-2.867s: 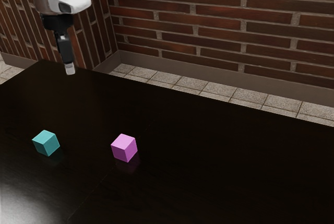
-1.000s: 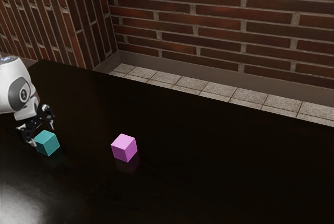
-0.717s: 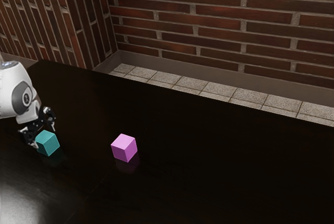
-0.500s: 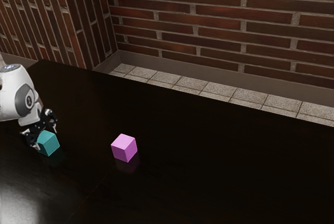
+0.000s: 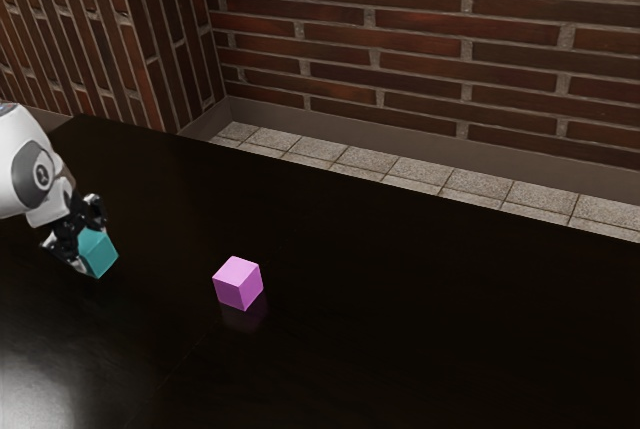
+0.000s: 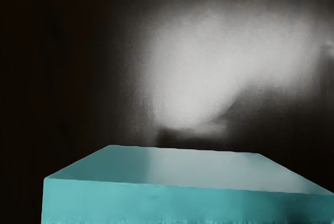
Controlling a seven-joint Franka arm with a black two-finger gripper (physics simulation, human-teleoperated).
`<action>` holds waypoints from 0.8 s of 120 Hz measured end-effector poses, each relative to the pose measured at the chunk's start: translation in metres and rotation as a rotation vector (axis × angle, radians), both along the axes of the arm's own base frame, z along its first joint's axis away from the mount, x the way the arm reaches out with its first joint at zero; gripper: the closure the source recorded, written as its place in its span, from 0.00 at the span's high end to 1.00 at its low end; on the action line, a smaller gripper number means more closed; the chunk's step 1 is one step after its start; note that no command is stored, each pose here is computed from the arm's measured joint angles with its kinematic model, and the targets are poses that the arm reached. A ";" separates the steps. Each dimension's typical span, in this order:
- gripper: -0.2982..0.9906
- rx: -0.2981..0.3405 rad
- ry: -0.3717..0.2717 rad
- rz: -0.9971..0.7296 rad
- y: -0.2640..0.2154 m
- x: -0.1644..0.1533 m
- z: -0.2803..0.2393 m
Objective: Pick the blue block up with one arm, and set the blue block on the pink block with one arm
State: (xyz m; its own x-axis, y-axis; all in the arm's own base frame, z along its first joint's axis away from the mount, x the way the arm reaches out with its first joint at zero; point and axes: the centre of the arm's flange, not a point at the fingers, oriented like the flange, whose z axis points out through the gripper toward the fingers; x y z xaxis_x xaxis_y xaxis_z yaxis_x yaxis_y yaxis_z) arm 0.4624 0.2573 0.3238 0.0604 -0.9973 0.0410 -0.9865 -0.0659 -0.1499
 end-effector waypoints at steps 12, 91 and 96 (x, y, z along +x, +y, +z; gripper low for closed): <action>0.50 -0.026 -0.008 -0.045 -0.031 0.003 0.028; 0.53 -0.142 0.115 -0.159 -0.211 0.108 0.012; 0.53 -0.143 0.117 -0.151 -0.215 0.109 0.011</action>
